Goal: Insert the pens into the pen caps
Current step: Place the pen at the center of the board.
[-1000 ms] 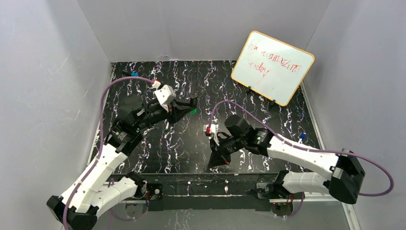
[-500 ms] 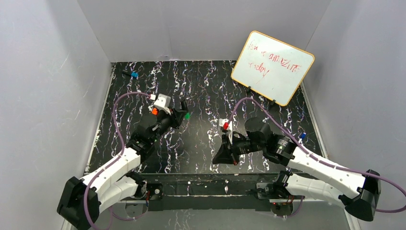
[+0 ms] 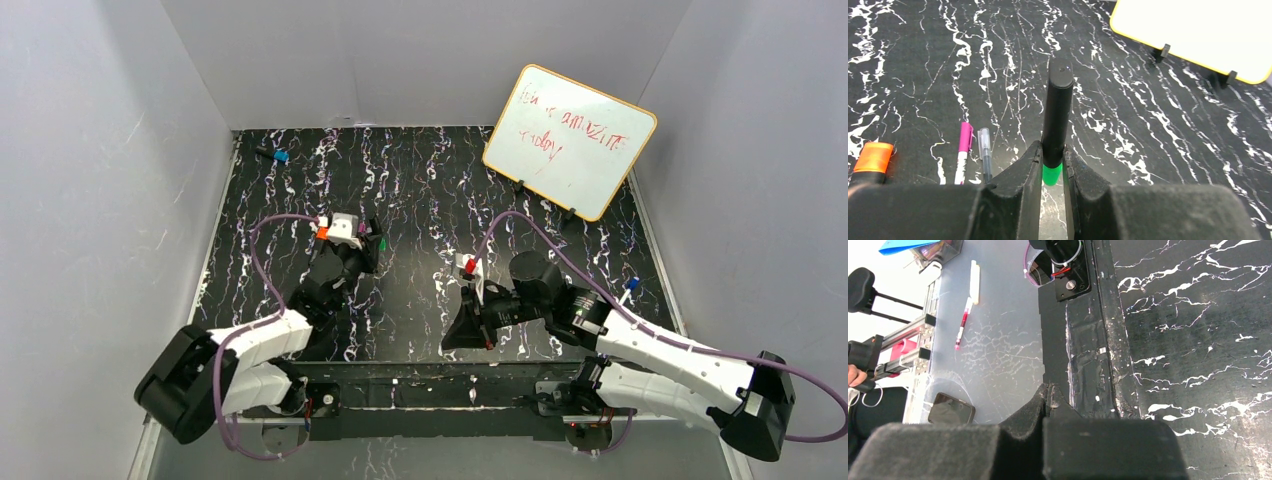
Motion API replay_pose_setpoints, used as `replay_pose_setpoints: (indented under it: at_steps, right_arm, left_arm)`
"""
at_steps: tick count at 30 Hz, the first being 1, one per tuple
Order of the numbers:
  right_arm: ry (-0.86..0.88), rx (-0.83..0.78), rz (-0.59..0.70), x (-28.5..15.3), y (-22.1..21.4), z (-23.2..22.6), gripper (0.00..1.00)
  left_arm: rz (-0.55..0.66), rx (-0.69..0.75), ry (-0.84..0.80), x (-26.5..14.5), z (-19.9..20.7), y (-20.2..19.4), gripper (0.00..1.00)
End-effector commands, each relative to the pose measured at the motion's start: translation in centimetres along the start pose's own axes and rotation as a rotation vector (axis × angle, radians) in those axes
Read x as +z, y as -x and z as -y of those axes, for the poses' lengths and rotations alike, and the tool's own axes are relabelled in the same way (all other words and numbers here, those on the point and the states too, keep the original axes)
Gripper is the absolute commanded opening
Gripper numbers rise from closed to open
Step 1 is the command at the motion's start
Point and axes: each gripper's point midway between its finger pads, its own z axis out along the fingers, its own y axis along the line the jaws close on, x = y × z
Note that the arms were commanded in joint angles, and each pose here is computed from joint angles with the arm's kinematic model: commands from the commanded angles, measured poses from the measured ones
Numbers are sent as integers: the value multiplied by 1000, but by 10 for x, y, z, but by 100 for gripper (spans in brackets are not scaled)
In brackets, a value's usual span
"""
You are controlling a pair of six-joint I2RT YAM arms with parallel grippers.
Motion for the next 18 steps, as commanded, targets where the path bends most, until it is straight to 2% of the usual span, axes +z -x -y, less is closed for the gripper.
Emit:
replay_pose_setpoints:
  at_steps: [1, 11, 18]
  right_arm:
    - [39, -27, 39, 3, 10, -5, 1]
    - [28, -25, 32, 5, 7, -1, 1]
    - [32, -19, 24, 6, 4, 0, 1]
  left_arm:
    - [103, 48, 107, 8, -16, 11, 0]
    - [78, 67, 169, 36, -20, -16, 0]
    - [51, 20, 191, 35, -21, -48, 0]
